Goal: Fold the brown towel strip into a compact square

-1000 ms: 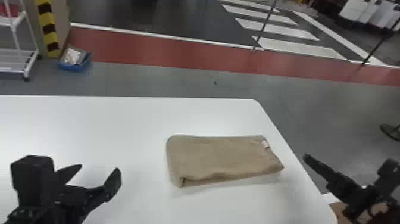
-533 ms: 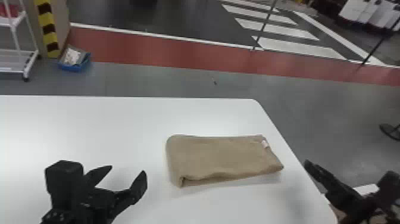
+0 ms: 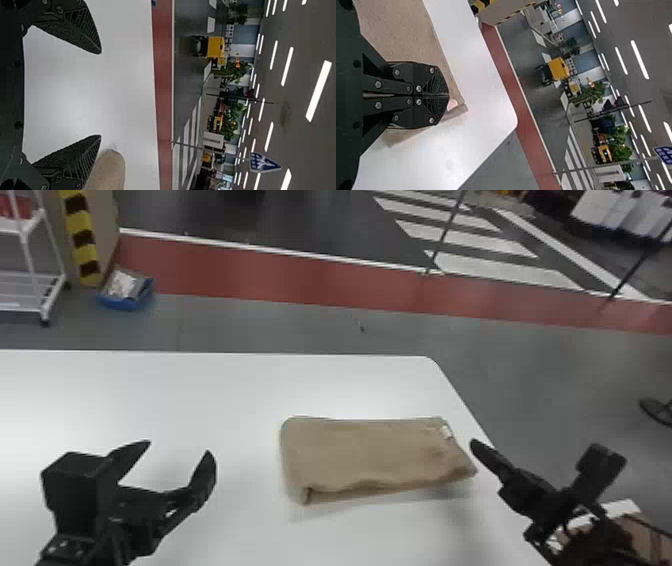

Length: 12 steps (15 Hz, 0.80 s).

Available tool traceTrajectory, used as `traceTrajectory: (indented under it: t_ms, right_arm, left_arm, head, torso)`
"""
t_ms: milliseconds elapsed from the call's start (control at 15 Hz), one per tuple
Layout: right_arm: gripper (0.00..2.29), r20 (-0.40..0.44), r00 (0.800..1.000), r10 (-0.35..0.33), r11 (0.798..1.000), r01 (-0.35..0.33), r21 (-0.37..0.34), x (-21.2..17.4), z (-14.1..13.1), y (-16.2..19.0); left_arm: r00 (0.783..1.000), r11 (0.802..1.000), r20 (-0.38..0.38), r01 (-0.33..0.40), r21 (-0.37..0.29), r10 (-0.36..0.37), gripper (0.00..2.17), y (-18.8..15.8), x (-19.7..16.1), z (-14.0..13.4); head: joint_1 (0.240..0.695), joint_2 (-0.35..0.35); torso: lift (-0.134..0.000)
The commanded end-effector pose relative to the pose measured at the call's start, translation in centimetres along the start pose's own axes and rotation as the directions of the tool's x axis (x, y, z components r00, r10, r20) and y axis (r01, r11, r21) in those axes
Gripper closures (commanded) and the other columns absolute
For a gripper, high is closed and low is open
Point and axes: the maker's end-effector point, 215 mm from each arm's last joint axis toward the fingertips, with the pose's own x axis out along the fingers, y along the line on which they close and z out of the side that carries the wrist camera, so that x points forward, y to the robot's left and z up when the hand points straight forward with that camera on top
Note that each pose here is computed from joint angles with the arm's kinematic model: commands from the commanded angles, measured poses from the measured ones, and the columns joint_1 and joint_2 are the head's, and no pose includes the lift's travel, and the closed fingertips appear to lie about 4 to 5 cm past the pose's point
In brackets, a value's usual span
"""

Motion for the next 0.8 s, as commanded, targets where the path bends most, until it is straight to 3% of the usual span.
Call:
traceTrajectory:
  t_ms: [0, 333, 733]
  right_arm:
    - [2.01, -0.022, 0.999, 0.044, 0.999, -0.045, -0.025, 0.9, -1.7, 3.6]
    - [2.01, -0.135, 0.99, 0.048, 0.995, -0.059, -0.076, 2.7, -5.8, 7.3]
    - [2.01, -0.254, 0.964, 0.079, 0.99, -0.106, -0.096, 3.6, -9.8, 11.4]
  left_arm:
    - [0.999, 0.999, 0.027, -0.023, 0.024, 0.023, 0.14, 0.9, 0.1, 0.7]
    - [0.993, 0.995, 0.069, -0.094, 0.03, 0.092, 0.14, 4.6, -0.1, 2.6]
    - [0.993, 0.995, 0.079, -0.096, 0.029, 0.094, 0.14, 4.7, -0.4, 3.0]
  head:
    - [0.695, -0.35]
    - [0.695, -0.35]
    - [0.695, -0.285]
  torso:
    - [-0.124]
    - [-0.124]
    - [-0.124]
